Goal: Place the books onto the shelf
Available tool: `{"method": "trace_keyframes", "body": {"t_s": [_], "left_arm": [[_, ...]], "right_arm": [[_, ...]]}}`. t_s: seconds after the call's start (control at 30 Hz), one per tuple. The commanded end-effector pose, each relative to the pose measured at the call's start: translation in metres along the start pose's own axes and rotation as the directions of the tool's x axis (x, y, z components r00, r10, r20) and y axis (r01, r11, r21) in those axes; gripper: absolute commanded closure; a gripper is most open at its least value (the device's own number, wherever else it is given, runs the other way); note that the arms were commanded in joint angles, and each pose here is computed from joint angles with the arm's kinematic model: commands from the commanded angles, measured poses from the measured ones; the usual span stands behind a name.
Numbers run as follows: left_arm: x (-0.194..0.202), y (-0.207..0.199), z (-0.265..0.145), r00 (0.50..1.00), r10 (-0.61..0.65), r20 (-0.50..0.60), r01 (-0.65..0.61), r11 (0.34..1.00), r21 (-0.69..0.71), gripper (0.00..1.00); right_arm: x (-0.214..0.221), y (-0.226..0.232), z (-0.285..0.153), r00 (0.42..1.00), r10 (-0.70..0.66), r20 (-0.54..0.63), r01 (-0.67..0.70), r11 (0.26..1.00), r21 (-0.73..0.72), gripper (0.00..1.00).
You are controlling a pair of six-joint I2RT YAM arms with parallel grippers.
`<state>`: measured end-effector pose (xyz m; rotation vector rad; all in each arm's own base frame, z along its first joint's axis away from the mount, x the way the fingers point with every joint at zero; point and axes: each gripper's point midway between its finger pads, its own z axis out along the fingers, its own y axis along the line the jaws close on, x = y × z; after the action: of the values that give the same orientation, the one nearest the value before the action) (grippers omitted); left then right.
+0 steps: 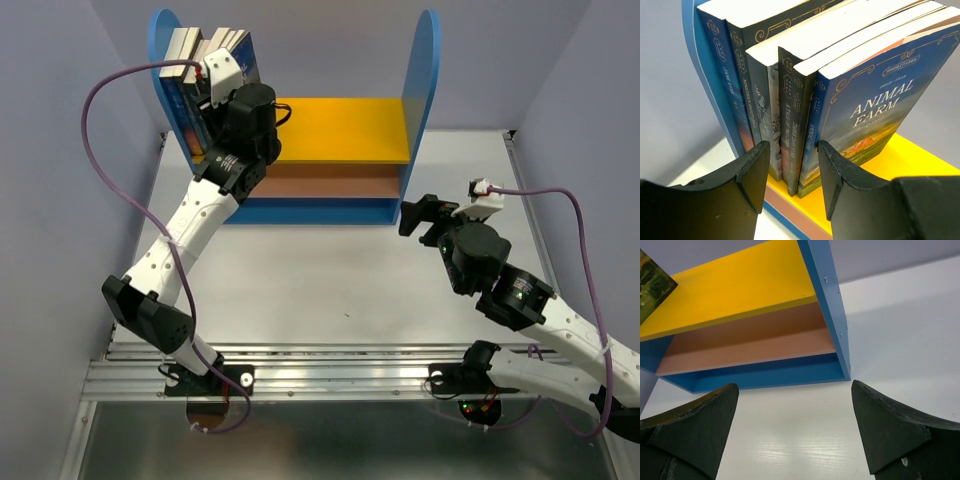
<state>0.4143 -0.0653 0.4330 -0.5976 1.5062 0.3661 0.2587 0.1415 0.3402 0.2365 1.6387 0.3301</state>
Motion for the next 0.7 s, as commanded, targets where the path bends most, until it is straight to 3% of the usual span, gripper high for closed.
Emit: {"method": "trace_keyframes", "body": {"t_s": [0.0, 0.67], "left_arm": [[-0.01, 0.017, 0.001, 1.0, -0.018, 0.003, 0.018, 0.996, -0.086, 0.46], [-0.015, 0.01, -0.012, 0.995, -0.094, -0.042, 0.096, 0.994, 0.058, 0.44]], "right_arm": [[-0.007, 0.001, -0.002, 0.999, 0.025, 0.02, -0.025, 1.0, -0.005, 0.0], [-0.003, 0.002, -0.002, 1.0, 0.026, 0.008, -0.026, 1.0, -0.013, 0.0]]}}
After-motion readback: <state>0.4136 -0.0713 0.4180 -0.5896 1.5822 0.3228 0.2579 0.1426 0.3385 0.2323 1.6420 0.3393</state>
